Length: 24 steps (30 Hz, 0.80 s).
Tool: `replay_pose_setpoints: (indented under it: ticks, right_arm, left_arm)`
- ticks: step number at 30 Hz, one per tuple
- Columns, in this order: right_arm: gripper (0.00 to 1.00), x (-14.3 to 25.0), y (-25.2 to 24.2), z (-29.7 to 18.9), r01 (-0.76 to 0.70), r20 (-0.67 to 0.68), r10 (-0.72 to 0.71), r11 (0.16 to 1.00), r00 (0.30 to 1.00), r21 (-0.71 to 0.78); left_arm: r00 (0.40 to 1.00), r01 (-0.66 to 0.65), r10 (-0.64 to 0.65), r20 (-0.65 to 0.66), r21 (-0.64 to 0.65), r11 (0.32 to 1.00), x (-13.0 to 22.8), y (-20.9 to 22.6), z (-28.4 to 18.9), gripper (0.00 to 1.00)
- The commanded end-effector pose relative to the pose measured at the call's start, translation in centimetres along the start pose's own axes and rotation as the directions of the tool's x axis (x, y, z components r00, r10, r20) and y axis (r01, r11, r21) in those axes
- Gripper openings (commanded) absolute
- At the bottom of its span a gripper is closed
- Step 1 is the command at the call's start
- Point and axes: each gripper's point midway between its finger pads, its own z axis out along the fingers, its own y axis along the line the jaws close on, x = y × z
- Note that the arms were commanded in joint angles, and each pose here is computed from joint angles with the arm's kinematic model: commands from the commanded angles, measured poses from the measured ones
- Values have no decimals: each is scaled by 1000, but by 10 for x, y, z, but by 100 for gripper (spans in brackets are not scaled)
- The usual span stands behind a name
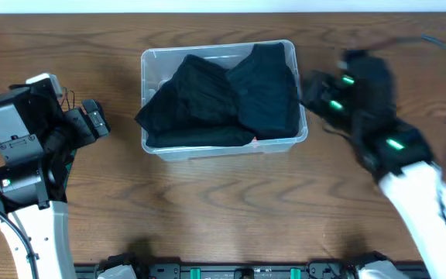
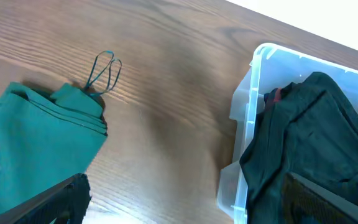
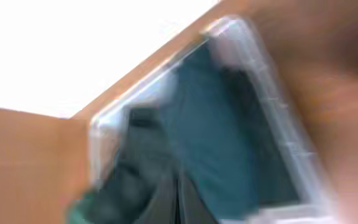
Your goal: Pack container
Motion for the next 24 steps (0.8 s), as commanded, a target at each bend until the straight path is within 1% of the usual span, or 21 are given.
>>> replay_pose_setpoints:
  ticks: [1,4,7,8,9,12,13,15,16,17,24]
  right_arm:
    - [1,-4,-55,-33,98,6,-101,978,995,182]
    - [1,7,-90,-70,134,-45,-126,951,991,280]
    - [26,20,-106,-97,223,-95,-203,922,975,316]
    - [37,24,-108,-104,256,-108,-233,914,966,316]
    - [42,28,-109,-110,295,-122,-269,903,955,312]
    - [51,37,-110,-125,369,-143,-341,880,929,299]
    - [56,38,-110,-128,386,-142,-359,874,922,295]
    - [74,40,-109,-133,413,-138,-390,864,910,288]
    - [97,40,-109,-136,416,-131,-395,862,909,290]
    - [99,40,-109,-137,416,-128,-396,861,909,292]
    - [99,44,-112,-139,416,-141,-391,860,909,295]
  left_arm:
    - [1000,3,-3,12,8,1000,-4,-1,-4,98]
    - [1000,3,-3,12,8,1000,-4,-1,-4,98]
    - [1000,3,-3,12,8,1000,-4,-1,-4,98]
    - [1000,3,-3,12,8,1000,-4,-1,-4,98]
    - [1000,3,-3,12,8,1000,-4,-1,-4,98]
    - [1000,3,-3,12,8,1000,-4,-1,-4,98]
    - [1000,3,-3,12,8,1000,-4,-1,-4,98]
    - [1000,3,-3,12,8,1000,-4,-1,-4,98]
    - [1000,3,-3,12,8,1000,-4,-1,-4,98]
    - [1000,3,-3,12,8,1000,-4,-1,-4,98]
    - [1000,3,-3,12,8,1000,-4,-1,-4,98]
